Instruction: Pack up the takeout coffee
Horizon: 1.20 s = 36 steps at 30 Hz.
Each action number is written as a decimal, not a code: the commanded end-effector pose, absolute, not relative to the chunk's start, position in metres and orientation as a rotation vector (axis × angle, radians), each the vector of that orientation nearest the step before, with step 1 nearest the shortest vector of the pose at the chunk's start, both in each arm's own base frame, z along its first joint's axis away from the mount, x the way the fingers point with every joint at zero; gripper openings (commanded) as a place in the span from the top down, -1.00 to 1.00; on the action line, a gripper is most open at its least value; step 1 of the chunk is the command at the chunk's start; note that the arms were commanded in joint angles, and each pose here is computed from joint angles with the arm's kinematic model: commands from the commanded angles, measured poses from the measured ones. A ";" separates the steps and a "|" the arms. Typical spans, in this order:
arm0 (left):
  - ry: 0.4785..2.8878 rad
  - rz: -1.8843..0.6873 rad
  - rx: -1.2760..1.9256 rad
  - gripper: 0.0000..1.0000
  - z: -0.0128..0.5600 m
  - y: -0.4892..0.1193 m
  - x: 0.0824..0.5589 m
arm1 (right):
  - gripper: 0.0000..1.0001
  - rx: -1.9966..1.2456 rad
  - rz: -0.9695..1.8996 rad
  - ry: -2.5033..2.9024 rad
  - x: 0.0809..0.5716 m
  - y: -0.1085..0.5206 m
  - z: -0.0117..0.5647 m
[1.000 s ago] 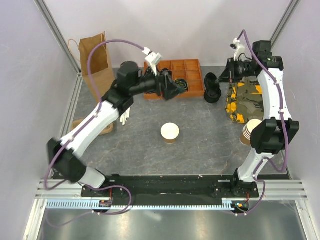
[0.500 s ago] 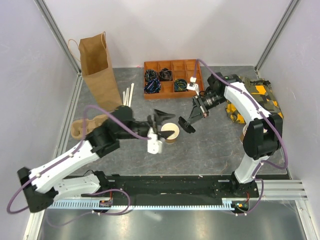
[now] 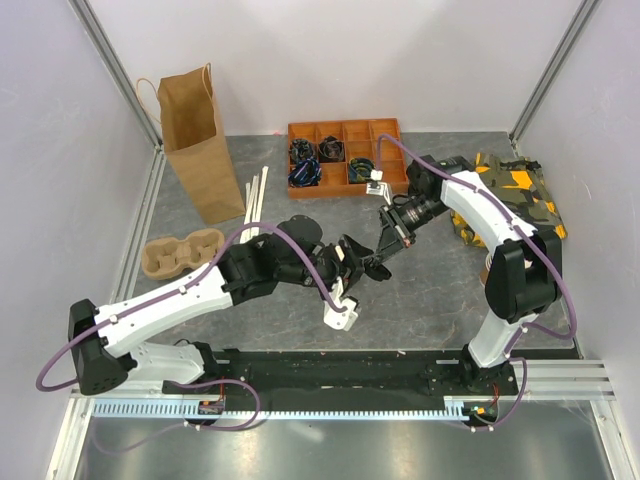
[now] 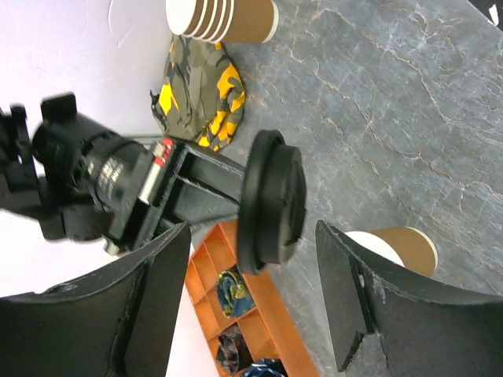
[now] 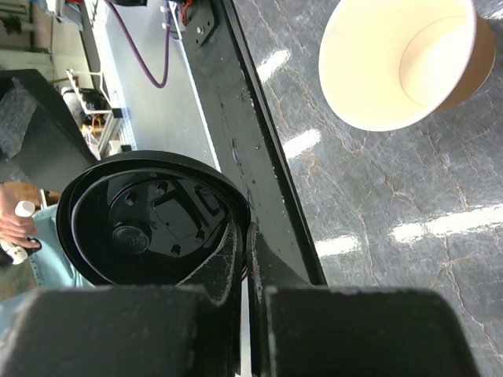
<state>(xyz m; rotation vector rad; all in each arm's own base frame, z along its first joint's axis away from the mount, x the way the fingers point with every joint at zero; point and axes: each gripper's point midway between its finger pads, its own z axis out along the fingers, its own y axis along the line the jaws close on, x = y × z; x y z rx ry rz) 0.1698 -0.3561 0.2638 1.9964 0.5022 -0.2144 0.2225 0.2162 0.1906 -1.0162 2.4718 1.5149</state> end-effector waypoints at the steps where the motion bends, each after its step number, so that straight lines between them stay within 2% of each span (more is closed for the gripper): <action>1: 0.427 -0.179 2.009 -0.45 0.274 -0.362 0.166 | 1.00 -1.020 1.512 2.542 0.205 0.211 0.200; 6: 0.420 -0.200 2.035 -0.40 0.267 -0.363 0.163 | 1.00 -1.001 1.514 2.547 0.211 0.216 0.204; 12: 0.516 -0.164 2.059 -0.19 0.259 -0.374 0.180 | 1.00 -0.979 1.384 2.581 0.223 0.219 0.201; 17: 0.556 -0.184 2.061 0.12 0.256 -0.374 0.180 | 1.00 -0.978 1.356 2.612 0.222 0.218 0.197; 18: 0.564 -0.189 2.059 0.31 0.256 -0.373 0.179 | 0.99 -0.977 1.351 2.613 0.223 0.218 0.197; 22: 0.637 -0.211 2.039 0.75 0.255 -0.369 0.180 | 0.75 -0.979 1.301 2.593 0.234 0.218 0.205; 23: 0.694 -0.240 2.015 0.80 0.256 -0.369 0.179 | 0.52 -0.979 1.259 2.556 0.245 0.218 0.216; 25: 0.775 -0.268 1.964 0.91 0.263 -0.369 0.182 | 0.20 -0.968 1.174 2.502 0.268 0.215 0.232; 26: 0.869 -0.321 1.899 0.92 0.268 -0.370 0.183 | -0.08 -0.928 1.147 2.483 0.282 0.208 0.240; 29: 1.108 -0.451 1.704 0.96 0.290 -0.367 0.195 | -0.48 -0.820 1.053 2.385 0.328 0.183 0.271; 32: 1.320 -0.626 1.423 0.96 0.324 -0.358 0.215 | -0.55 -0.702 1.025 2.303 0.363 0.160 0.295; 36: 1.509 -0.802 0.918 0.96 0.369 -0.327 0.264 | -0.54 -0.563 1.019 2.199 0.385 0.153 0.318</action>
